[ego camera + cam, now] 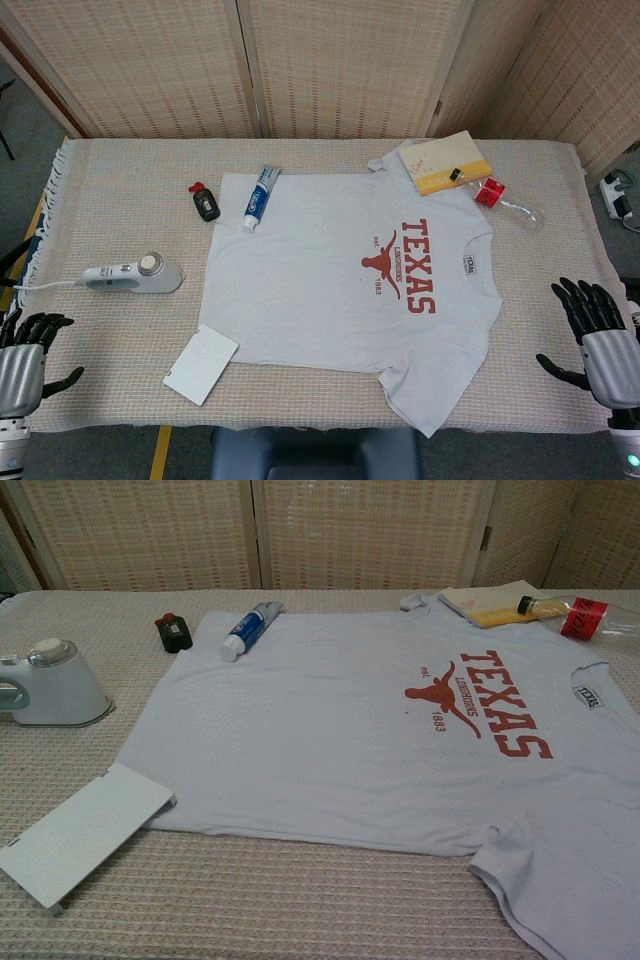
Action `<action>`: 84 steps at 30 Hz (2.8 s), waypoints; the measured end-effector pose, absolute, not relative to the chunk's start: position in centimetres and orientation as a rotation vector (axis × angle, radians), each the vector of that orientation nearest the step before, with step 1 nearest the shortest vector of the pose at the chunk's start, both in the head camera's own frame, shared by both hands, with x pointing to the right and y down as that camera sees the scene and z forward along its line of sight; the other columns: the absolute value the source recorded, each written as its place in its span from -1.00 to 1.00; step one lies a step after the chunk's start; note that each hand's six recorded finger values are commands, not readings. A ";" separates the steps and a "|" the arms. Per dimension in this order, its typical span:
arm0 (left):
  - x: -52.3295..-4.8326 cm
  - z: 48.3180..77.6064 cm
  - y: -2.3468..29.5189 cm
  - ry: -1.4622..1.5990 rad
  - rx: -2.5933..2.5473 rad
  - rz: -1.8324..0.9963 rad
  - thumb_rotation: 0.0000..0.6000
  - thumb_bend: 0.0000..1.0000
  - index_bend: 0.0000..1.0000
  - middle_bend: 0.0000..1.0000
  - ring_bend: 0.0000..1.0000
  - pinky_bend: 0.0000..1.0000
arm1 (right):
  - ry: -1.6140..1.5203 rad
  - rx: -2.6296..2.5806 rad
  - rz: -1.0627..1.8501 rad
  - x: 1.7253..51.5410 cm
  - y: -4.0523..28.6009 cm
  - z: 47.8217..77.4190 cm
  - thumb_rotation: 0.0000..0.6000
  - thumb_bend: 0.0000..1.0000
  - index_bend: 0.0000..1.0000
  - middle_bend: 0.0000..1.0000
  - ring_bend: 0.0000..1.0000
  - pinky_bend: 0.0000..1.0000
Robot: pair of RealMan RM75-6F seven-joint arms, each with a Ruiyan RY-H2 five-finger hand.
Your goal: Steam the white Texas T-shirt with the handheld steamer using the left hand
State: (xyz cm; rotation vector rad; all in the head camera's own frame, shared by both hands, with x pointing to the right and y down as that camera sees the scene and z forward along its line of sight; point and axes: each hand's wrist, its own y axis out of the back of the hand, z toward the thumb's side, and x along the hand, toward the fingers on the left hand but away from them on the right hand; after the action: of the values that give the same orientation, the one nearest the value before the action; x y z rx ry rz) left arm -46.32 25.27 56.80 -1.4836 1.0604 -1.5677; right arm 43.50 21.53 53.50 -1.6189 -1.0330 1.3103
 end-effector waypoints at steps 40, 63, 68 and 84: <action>-43.4 69.5 10.7 0.916 -1.507 -1.752 1.00 -0.60 -0.43 -0.49 -0.66 -0.66 | -1.035 -1.511 1.288 43.8 20.5 50.4 1.00 -0.82 -1.00 -0.99 -1.00 -1.00; -44.4 74.3 10.2 0.866 -1.571 -1.818 1.00 -0.25 0.60 0.70 0.36 0.23 | -1.014 -1.546 1.333 43.1 20.6 51.6 1.00 -0.82 -1.00 -0.99 -1.00 -1.00; -44.1 74.6 10.2 0.898 -1.631 -1.773 1.00 -0.17 0.72 0.93 0.58 0.35 | -0.948 -1.610 1.383 42.6 21.1 53.0 1.00 -0.53 -1.00 -0.95 -1.00 -0.98; -41.3 71.6 8.6 1.147 -1.853 -1.468 1.00 -0.13 0.88 1.00 0.83 0.46 | -0.666 -1.942 1.430 38.7 22.6 58.9 0.87 0.94 -1.00 -0.78 -0.96 -0.97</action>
State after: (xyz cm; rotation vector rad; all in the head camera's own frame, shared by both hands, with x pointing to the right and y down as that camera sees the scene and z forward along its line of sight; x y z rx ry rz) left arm -41.29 8.58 71.62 -1.8531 1.1470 -1.4684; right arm 38.66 22.60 58.91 -1.9420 -0.6663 1.4301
